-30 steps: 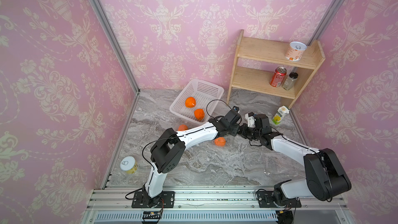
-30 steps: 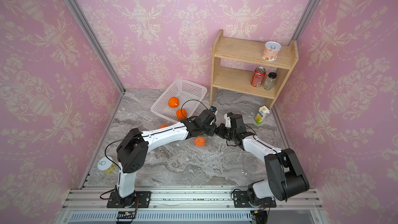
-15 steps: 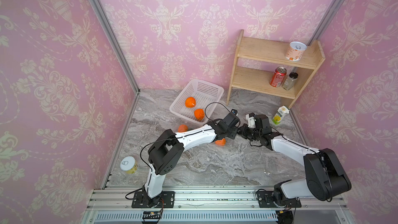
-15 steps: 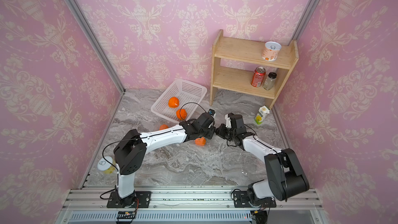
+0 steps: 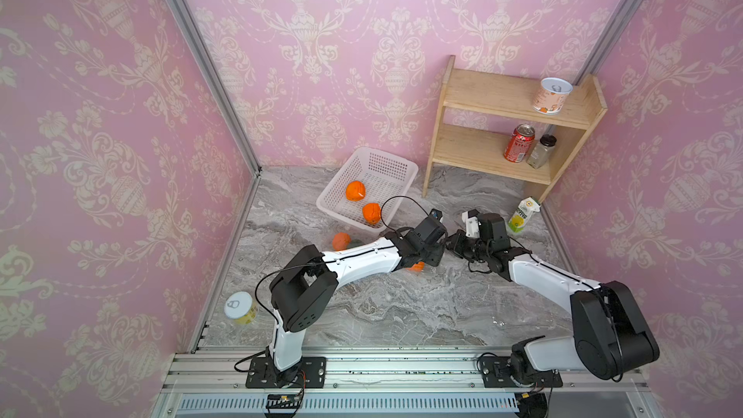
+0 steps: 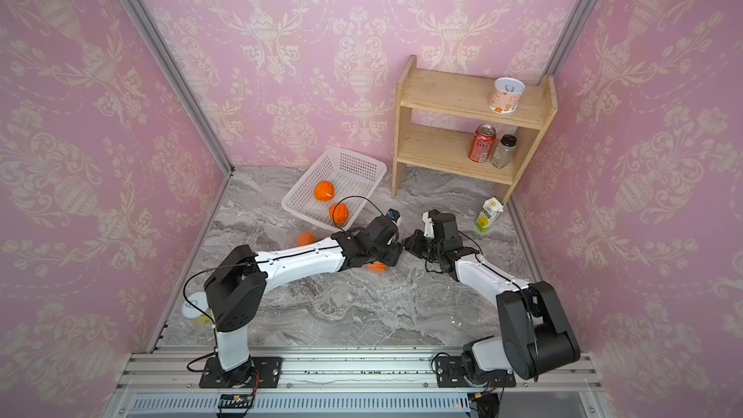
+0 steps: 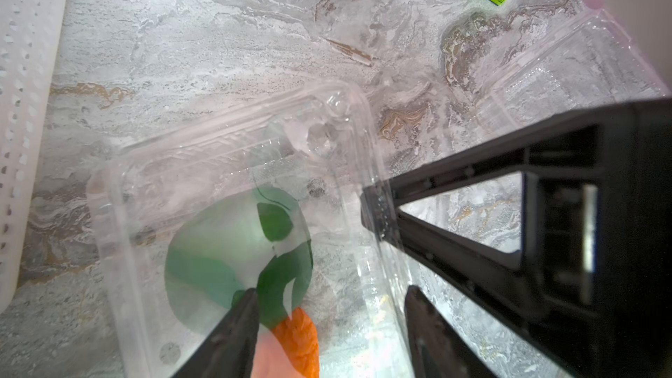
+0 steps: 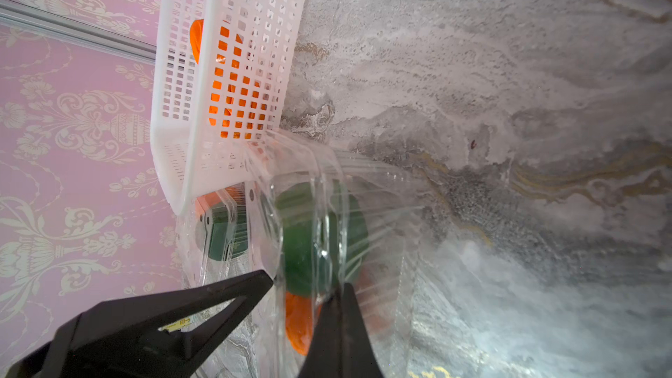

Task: Take oranges out of containers
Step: Open the packing box at the center of the board.

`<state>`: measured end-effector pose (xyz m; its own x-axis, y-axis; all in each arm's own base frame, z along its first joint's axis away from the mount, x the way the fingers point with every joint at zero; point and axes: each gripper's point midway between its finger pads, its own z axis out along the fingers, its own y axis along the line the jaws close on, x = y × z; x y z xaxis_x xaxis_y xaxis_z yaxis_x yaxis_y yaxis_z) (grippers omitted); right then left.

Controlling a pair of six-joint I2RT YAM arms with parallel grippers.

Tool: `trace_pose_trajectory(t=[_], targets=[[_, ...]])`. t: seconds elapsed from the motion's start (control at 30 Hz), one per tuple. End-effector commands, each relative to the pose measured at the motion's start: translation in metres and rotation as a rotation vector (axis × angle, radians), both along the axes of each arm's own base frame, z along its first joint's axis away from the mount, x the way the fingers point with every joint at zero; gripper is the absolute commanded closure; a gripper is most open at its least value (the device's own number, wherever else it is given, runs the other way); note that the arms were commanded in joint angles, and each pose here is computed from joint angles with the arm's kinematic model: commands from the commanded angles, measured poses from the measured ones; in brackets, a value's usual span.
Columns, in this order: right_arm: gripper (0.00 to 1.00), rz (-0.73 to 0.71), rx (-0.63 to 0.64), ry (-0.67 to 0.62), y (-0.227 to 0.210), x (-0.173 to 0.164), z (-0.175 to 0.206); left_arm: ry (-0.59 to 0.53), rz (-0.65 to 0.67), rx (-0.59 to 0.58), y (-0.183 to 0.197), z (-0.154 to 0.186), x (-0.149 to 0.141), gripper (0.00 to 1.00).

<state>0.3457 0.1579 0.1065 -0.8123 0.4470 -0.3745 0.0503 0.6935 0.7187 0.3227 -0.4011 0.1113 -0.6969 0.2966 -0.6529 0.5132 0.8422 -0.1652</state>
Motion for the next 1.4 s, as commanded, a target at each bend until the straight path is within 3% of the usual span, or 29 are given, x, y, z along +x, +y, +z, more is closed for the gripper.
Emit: trace_pose_trajectory(t=[0.0,0.23,0.43,0.6,1.1,1.2,1.37], targets=[[1.0,0.032,0.058,-0.095,0.009,0.006,0.028,0.067,-0.036,-0.004,-0.007,-0.014,-0.015,0.32],[1.0,0.029,0.054,-0.093,0.008,0.004,0.025,0.054,-0.036,-0.029,-0.01,-0.004,-0.013,0.31],[1.0,0.031,0.068,-0.1,0.009,0.004,0.029,0.054,-0.022,0.043,-0.007,-0.017,-0.007,0.32],[1.0,0.029,0.07,-0.099,0.008,0.001,0.029,0.042,0.002,0.105,0.0,-0.03,-0.001,0.52],[1.0,0.026,0.086,-0.122,0.009,0.002,0.038,0.067,-0.004,0.176,-0.004,-0.045,0.005,0.86],[1.0,0.027,0.085,-0.117,0.009,0.002,0.036,0.062,-0.008,0.179,-0.003,-0.043,0.006,1.0],[1.0,0.02,0.08,-0.115,0.007,0.002,0.035,0.06,-0.022,0.183,-0.004,-0.041,0.005,1.0]])
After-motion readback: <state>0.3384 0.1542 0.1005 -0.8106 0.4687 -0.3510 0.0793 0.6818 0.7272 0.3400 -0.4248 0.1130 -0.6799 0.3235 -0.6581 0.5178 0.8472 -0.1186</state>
